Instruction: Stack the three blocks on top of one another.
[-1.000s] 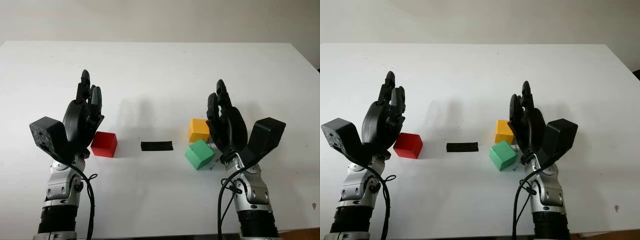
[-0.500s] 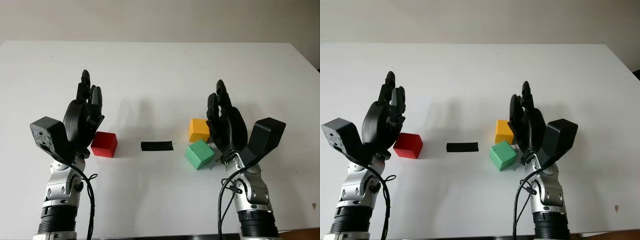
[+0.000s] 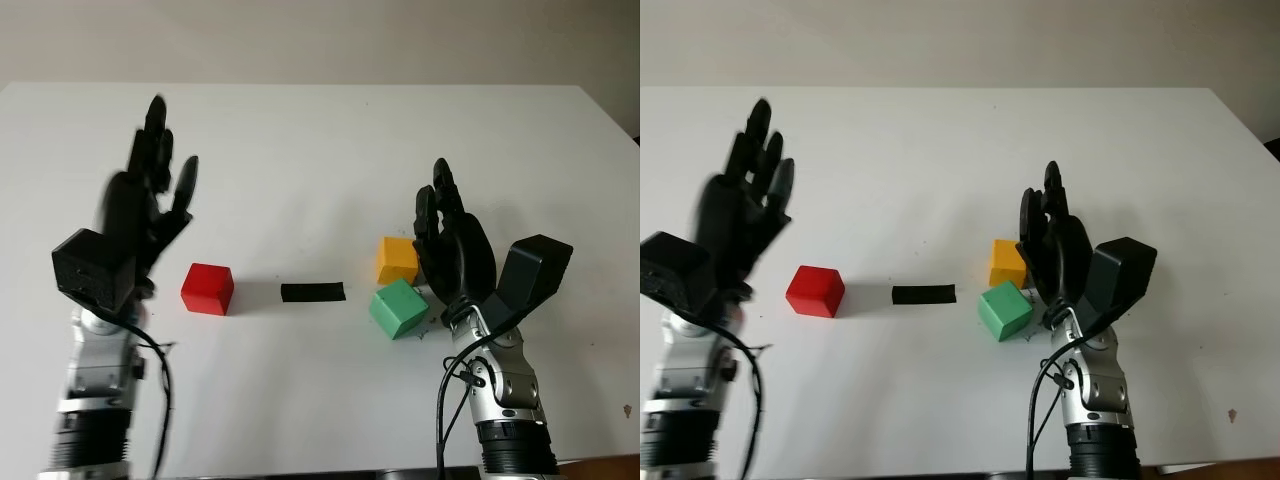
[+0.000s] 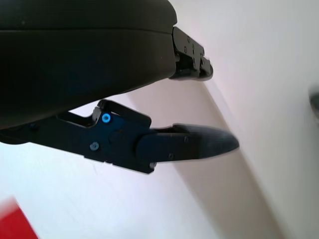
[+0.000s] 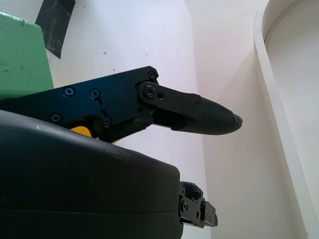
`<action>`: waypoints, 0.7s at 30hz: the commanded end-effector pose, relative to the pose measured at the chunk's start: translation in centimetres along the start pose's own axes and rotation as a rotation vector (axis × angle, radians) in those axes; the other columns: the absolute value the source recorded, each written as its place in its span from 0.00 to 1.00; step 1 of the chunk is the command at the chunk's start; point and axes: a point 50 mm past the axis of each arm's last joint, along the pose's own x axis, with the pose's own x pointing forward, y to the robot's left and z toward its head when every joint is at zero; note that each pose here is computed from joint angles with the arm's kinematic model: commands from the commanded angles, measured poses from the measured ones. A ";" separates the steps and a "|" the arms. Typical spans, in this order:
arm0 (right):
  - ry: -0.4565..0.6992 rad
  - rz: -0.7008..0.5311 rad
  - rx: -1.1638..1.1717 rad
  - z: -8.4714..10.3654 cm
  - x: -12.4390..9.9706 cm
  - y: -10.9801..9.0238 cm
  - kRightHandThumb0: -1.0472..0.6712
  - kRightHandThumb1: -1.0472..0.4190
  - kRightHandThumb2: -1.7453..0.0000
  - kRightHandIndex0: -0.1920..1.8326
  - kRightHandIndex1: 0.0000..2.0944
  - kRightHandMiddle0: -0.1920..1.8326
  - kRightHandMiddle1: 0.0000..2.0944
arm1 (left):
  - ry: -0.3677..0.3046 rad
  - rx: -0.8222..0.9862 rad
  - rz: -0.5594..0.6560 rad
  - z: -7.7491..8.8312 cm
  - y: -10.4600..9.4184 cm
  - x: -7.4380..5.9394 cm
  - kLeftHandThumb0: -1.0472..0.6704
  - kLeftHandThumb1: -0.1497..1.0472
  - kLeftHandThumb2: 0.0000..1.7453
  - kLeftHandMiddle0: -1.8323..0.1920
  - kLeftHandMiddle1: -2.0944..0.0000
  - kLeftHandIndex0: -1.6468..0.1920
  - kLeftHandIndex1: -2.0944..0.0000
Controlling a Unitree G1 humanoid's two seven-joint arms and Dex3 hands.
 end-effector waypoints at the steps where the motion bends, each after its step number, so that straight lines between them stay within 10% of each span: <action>1: -0.017 0.003 0.002 0.4 0.0 0.2 0.23 0.00 0.64 0.00 0.00 0.00 0.00 | -0.024 0.156 -0.096 0.9 1.6 -0.3 0.24 1.00 0.15 0.83 0.99 0.72 0.94; 21: -0.021 -0.005 0.014 0.4 -0.1 0.4 0.24 0.00 0.64 0.00 0.00 0.00 0.00 | -0.020 0.758 -0.393 3.9 3.4 -1.0 0.15 0.95 0.03 0.82 0.97 0.62 0.92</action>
